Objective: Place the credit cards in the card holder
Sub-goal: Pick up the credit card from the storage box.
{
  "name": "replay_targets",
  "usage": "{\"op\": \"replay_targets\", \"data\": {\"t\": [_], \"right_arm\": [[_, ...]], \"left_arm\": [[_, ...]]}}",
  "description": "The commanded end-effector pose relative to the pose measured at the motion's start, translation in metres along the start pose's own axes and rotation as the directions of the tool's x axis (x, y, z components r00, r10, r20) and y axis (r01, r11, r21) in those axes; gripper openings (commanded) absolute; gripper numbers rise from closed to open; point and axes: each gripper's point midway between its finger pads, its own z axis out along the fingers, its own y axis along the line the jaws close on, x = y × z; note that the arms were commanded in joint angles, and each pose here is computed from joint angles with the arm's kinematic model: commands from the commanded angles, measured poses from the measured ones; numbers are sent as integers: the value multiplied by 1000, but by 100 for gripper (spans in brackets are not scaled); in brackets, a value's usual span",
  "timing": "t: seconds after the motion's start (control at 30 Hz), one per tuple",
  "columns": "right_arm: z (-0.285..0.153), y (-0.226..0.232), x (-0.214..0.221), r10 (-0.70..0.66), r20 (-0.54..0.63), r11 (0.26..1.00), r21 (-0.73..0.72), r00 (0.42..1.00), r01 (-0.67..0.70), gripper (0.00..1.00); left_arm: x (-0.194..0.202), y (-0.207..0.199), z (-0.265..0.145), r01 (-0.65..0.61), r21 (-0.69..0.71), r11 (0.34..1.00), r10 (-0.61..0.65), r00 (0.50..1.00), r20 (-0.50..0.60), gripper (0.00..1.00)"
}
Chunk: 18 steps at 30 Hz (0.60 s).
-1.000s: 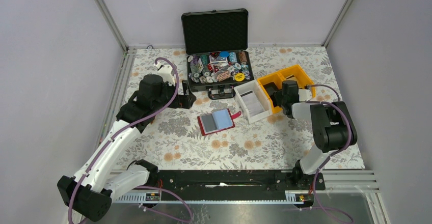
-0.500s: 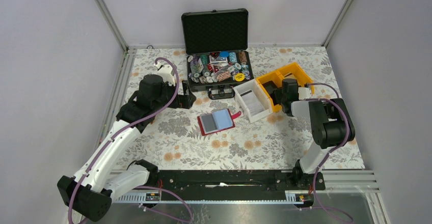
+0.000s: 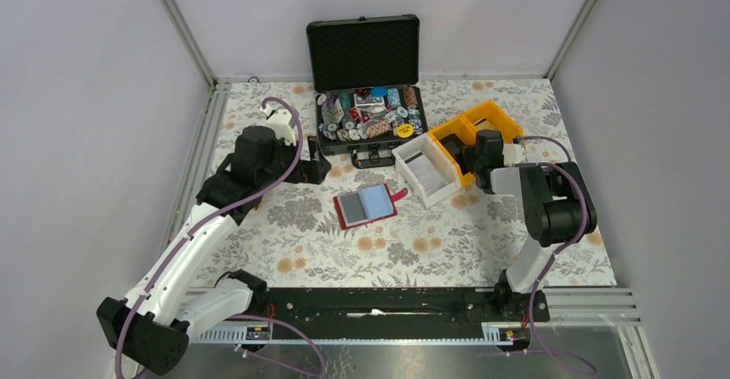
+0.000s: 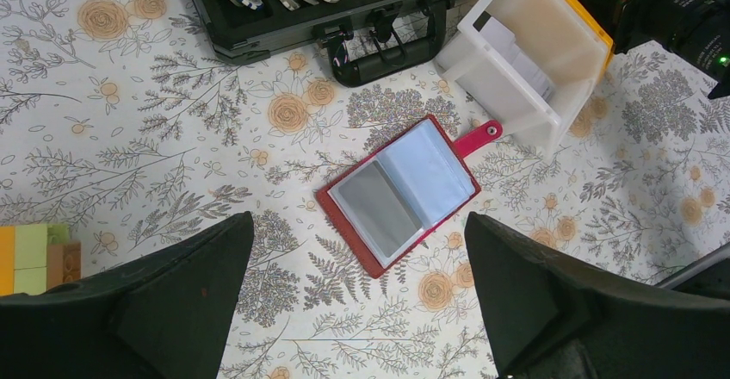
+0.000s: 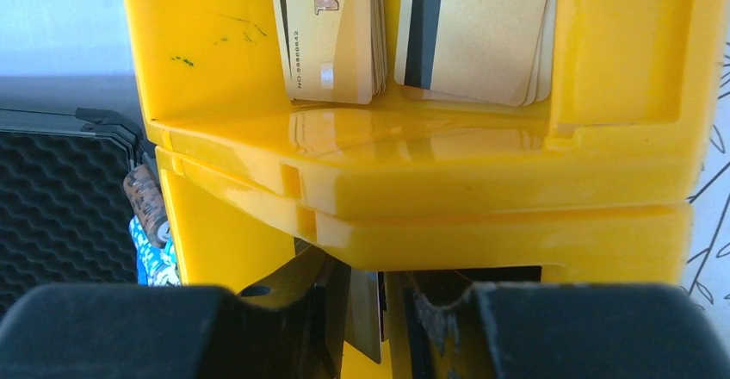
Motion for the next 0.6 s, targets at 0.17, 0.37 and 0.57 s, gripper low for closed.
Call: {"op": "replay_targets", "data": {"t": [0.17, 0.37, 0.57], "right_arm": [[-6, -9, 1, -140, -9, 986, 90, 990, 141, 28], [-8, 12, -5, -162, -2, 985, 65, 987, 162, 28], [-9, 25, -11, -192, 11, 980, 63, 981, 191, 29]], "left_arm": [[-16, -2, -8, -24, 0, 1000, 24, 997, 67, 99], [-16, -2, -7, -24, -2, 1000, 24, 997, 67, 99], [-16, -2, -7, -24, -1, 1000, 24, 997, 67, 99]]}}
